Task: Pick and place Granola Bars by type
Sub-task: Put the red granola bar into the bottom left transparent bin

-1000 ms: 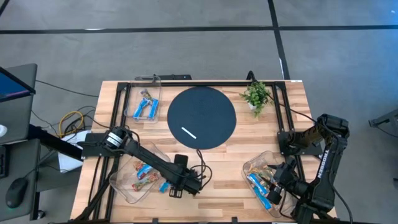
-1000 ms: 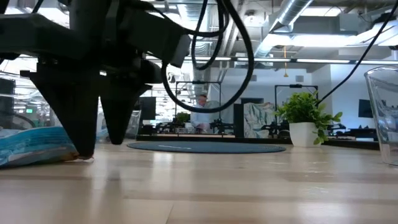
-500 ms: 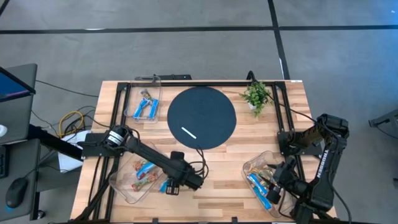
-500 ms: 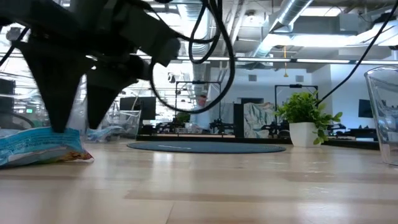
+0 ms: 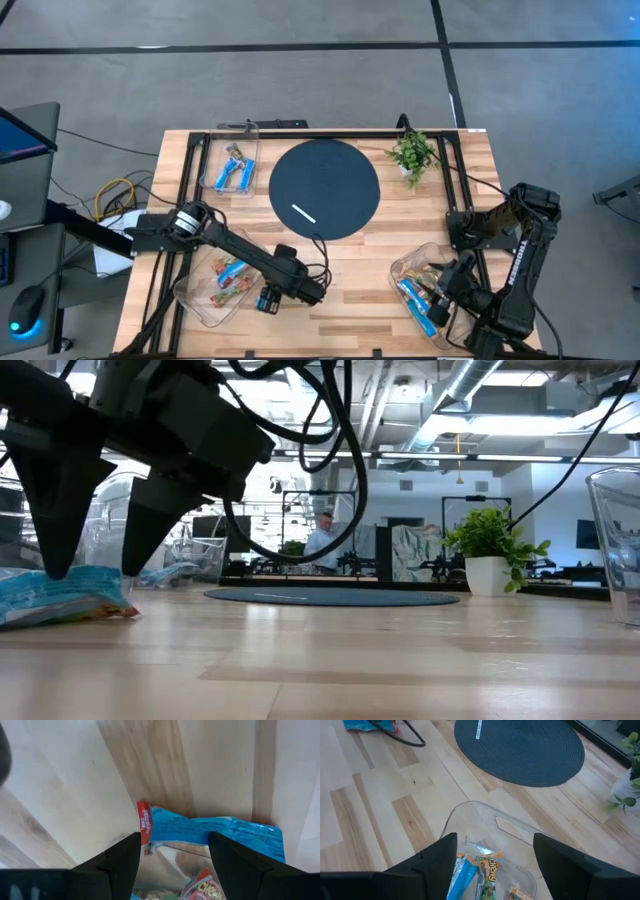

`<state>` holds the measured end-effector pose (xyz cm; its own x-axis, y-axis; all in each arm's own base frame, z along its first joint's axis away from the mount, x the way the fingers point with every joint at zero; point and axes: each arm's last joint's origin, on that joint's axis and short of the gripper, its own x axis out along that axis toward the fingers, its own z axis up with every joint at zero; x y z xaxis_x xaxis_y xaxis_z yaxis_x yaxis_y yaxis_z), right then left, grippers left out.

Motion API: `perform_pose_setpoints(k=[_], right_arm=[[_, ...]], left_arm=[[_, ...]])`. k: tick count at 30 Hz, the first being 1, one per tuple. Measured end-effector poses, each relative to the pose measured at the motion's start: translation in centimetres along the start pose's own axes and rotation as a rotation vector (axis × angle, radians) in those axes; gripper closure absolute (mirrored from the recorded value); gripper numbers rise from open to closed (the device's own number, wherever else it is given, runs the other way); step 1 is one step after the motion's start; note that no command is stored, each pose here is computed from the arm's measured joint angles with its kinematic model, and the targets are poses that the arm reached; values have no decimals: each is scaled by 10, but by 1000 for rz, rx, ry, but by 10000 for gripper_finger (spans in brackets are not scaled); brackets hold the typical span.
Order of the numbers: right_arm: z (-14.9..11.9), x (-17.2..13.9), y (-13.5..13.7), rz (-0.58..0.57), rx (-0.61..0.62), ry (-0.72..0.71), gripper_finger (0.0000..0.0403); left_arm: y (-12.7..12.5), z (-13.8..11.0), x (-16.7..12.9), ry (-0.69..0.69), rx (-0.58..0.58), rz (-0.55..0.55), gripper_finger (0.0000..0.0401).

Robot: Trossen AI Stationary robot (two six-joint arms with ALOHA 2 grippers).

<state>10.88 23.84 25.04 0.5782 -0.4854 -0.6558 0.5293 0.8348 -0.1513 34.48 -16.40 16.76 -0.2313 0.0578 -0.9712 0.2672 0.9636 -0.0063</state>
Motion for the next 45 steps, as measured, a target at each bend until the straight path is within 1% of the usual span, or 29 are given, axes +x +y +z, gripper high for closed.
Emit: perform_pose_setpoints(k=[5,12,17,20,22,25,27,30,32,34,37,41,45], right_arm=[[0,0,0,0,0,0,149],[0,0,0,3,-2,-10,149],[1,0,0,6,-2,-21,149],[1,0,0,6,-2,-21,149],[1,0,0,6,-2,-21,149],[1,0,0,6,-1,-21,149],[1,0,0,7,0,-21,149],[0,0,1,10,4,-20,149],[0,0,1,13,8,-18,149],[0,0,1,16,11,-18,149],[0,0,2,18,13,-17,149],[0,0,1,17,11,-17,149],[0,0,1,15,9,-18,149]], left_arm=[[0,1,0,-7,24,-1,173],[-2,11,-1,-114,23,-17,173],[3,22,-3,-219,-60,-39,173],[7,26,-9,-251,-100,-49,173],[10,28,-15,-270,-118,-35,173],[12,25,-26,-248,-148,-18,173],[12,21,-29,-209,-148,-10,173],[10,13,-27,-120,-145,-43,173],[9,9,-24,-67,-199,-102,173],[8,9,-22,-47,-286,-151,173],[5,10,-22,-51,-370,-161,173],[3,15,-23,-106,-424,-171,173],[2,18,-23,-128,-474,-188,173]])
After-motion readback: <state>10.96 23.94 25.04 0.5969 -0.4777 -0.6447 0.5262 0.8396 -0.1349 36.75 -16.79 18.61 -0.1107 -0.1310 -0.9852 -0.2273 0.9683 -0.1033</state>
